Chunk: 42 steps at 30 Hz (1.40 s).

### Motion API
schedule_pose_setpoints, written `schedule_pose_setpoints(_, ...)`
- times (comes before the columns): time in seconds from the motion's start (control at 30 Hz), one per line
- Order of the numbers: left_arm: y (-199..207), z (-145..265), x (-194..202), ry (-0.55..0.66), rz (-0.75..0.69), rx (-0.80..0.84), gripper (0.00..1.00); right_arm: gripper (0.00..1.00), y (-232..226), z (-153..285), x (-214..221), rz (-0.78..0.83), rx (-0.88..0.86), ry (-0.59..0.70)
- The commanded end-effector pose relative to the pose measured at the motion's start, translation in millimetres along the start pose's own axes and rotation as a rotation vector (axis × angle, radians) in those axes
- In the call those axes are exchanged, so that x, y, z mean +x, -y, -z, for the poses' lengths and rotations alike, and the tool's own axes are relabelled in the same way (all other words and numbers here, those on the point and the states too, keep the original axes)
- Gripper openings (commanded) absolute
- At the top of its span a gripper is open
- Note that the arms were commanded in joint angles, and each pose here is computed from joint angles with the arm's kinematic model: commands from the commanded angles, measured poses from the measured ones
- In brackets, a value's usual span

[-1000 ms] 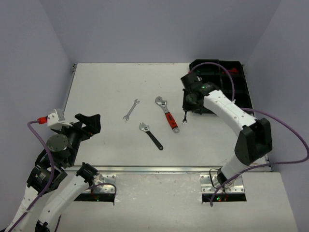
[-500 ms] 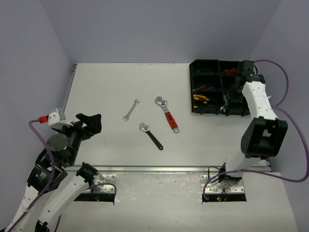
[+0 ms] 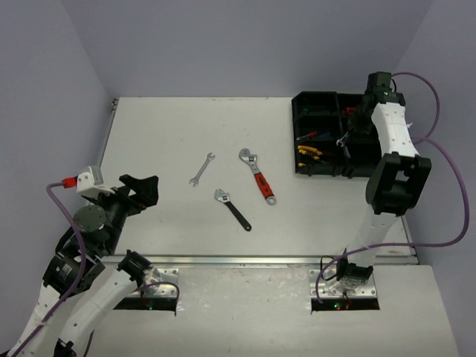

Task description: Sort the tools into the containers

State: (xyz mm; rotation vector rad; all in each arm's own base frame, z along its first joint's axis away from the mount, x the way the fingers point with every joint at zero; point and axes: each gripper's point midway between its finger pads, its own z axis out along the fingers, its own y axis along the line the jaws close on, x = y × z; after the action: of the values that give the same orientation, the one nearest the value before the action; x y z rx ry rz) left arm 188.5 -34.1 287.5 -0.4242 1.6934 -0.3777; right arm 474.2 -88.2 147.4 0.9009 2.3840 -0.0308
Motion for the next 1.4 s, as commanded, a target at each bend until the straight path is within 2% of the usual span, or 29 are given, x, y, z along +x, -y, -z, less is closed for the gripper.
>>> schedule_pose_setpoints(0.0,8.0,-4.3,-3.9,0.013,-0.007,0.027,1.00,0.00,-18.5,0.2,-39.1,-0.068,-0.034,0.100)
schedule_pose_setpoints(0.43,9.7,-3.5,-3.9,0.014,-0.006,0.040,1.00,0.00,-14.1,-21.9,-71.5,-0.111,0.036,0.211)
schedule_pose_setpoints(0.6,10.2,-3.2,-4.3,0.015,-0.007,0.042,1.00,0.00,-2.0,-32.2,-68.7,-0.119,0.078,0.205)
schedule_pose_setpoints(0.77,9.5,-3.9,-3.7,0.013,-0.008,0.039,1.00,0.08,-1.5,-43.6,-65.4,-0.113,0.083,0.190)
schedule_pose_setpoints(0.87,11.7,-5.1,-2.0,0.005,-0.015,0.047,1.00,0.18,-2.4,-50.7,-67.6,-0.101,0.089,0.195)
schedule_pose_setpoints(0.97,12.0,-6.7,-0.5,-0.003,-0.020,0.044,1.00,0.44,-1.2,-54.5,-66.3,-0.101,0.097,0.185)
schedule_pose_setpoints(1.1,12.4,-9.4,2.0,-0.012,-0.029,0.039,1.00,0.65,-10.1,-41.8,-71.6,-0.109,0.049,0.192)
schedule_pose_setpoints(1.13,12.9,-11.9,4.1,-0.023,-0.035,0.034,1.00,0.81,-15.9,-35.9,-76.1,-0.108,0.022,0.197)
schedule_pose_setpoints(1.27,16.4,-23.6,16.0,-0.076,-0.068,0.021,1.00,0.84,-38.1,-7.7,-81.7,-0.086,-0.072,0.203)
schedule_pose_setpoints(1.37,16.2,-43.8,39.8,-0.178,-0.129,-0.029,1.00,0.84,-70.9,34.7,-75.8,-0.002,-0.175,0.220)
